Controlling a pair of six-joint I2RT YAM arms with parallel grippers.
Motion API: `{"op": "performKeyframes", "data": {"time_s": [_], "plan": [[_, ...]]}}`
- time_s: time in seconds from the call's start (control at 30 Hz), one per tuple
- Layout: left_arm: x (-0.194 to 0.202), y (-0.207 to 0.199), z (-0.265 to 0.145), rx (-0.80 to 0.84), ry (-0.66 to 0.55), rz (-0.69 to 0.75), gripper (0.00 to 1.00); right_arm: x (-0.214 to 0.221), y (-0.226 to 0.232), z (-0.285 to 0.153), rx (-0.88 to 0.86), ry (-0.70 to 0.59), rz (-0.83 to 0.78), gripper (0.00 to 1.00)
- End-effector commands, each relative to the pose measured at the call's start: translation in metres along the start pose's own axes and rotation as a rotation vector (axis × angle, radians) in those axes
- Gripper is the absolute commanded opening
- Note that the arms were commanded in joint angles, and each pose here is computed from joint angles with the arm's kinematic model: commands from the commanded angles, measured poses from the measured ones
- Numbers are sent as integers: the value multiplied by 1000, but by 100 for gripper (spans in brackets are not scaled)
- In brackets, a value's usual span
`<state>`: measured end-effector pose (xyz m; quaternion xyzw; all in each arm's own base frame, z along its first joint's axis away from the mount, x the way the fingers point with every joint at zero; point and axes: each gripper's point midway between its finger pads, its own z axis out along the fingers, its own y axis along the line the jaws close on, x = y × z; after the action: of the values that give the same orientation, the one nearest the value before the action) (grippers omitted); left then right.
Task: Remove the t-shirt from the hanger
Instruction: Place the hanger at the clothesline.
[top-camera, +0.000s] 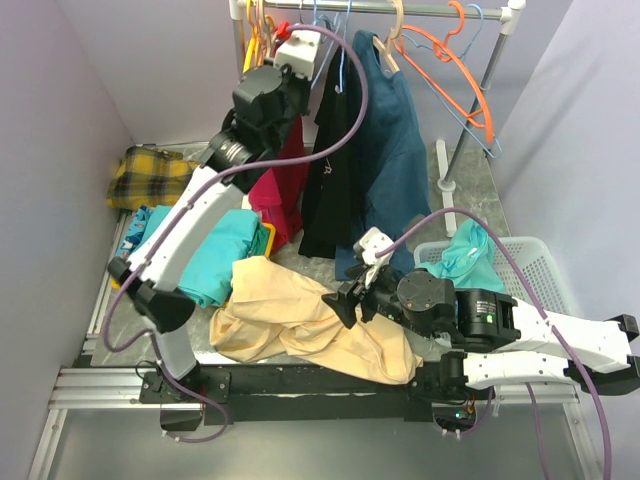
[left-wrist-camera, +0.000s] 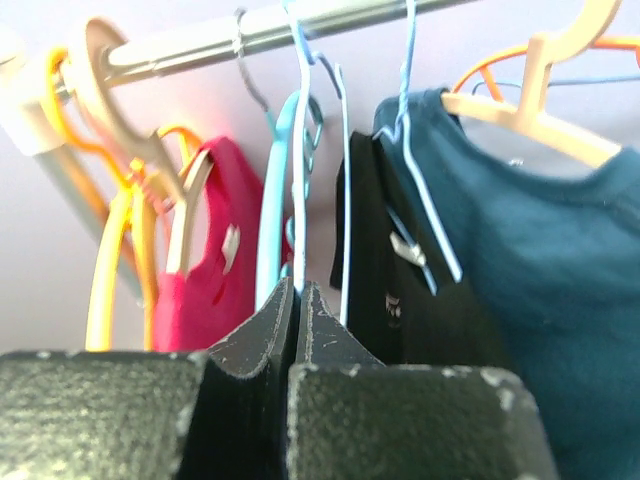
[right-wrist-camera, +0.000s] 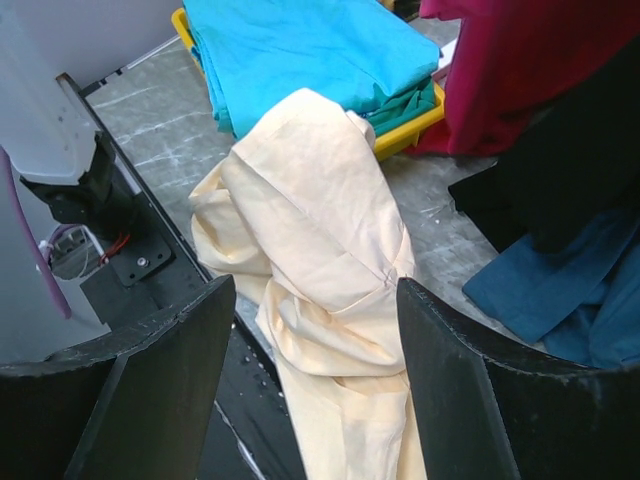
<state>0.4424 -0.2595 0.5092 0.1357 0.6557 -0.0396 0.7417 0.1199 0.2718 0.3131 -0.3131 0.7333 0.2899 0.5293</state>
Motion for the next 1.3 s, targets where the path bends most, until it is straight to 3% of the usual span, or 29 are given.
{"op": "performKeyframes", "data": {"time_s": [0.0,0.5,0.63,0.67,0.7,0.83,0.93,0.97,1.27], "plan": [[-10,-7,19,15,-33,-17,1,-18,5,0,-13,-54,2,73],[62,-11,44,11,117,-46,1,-9,3,1,-4,-49,30,73],[83,-14,35,34,181,-75,1,-2,1,5,22,-26,36,73],[70,-10,27,37,149,-93,1,0,1,5,24,-23,42,73],[86,-13,23,49,177,-86,1,3,0,7,28,-15,42,73],[73,-4,0,54,151,-102,3,11,-2,10,48,1,58,74],[71,-1,-10,57,151,-104,21,18,-3,13,65,20,76,74],[70,0,-12,59,147,-105,33,19,-3,13,68,24,78,75],[30,8,-36,95,78,-129,68,31,-3,22,115,85,97,76]]}}
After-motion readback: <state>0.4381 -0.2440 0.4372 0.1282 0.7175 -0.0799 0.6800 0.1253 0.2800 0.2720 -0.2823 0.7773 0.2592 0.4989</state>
